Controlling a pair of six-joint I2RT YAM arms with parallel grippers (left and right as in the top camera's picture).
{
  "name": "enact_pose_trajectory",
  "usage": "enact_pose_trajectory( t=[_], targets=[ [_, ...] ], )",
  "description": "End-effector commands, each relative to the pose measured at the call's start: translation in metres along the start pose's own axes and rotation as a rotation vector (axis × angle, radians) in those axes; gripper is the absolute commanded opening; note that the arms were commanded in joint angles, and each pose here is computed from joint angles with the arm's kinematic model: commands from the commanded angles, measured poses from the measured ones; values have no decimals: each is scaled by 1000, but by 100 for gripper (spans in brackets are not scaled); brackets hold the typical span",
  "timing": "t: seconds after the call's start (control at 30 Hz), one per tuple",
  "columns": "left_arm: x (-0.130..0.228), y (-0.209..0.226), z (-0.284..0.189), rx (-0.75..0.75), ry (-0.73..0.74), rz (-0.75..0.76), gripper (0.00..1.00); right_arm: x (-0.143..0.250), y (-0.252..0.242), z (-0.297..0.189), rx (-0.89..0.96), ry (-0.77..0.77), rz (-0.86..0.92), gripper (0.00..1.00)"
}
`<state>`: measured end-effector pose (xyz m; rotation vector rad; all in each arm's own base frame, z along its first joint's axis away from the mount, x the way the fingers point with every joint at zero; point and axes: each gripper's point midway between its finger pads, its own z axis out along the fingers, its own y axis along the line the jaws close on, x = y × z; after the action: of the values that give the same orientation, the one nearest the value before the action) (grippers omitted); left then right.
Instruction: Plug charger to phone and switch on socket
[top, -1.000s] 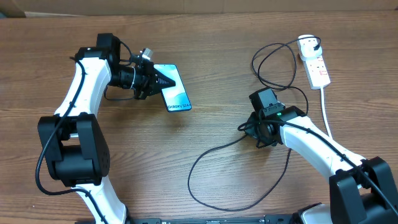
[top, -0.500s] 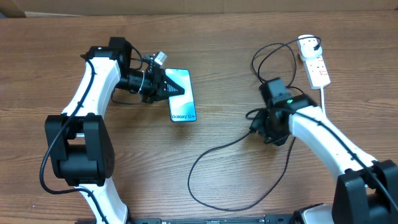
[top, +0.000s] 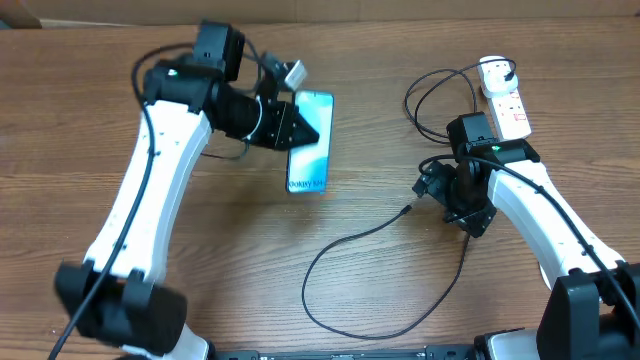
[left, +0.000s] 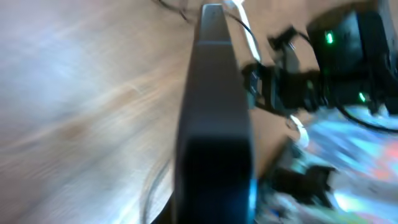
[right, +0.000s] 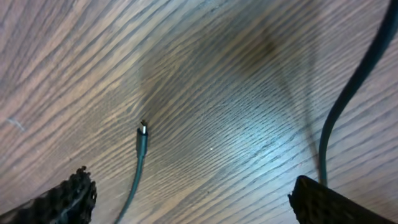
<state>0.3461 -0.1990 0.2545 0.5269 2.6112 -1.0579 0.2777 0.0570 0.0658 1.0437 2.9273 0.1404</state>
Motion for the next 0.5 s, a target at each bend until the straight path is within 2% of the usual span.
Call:
enact_pose_trajectory(
  t=[0.0,0.17,0.47],
  targets=[
    [-22,7,-40,-271,-144,-64,4,-7,9,-11,-40,-32,-5,100],
    [-20,14,-40,-383,-157,-128,4,-7,9,-11,-43,-34,-6,100],
    [-7,13,-10,-390,-52,-123,4,-9,11,-11,-52,-41,2,100]
  ],
)
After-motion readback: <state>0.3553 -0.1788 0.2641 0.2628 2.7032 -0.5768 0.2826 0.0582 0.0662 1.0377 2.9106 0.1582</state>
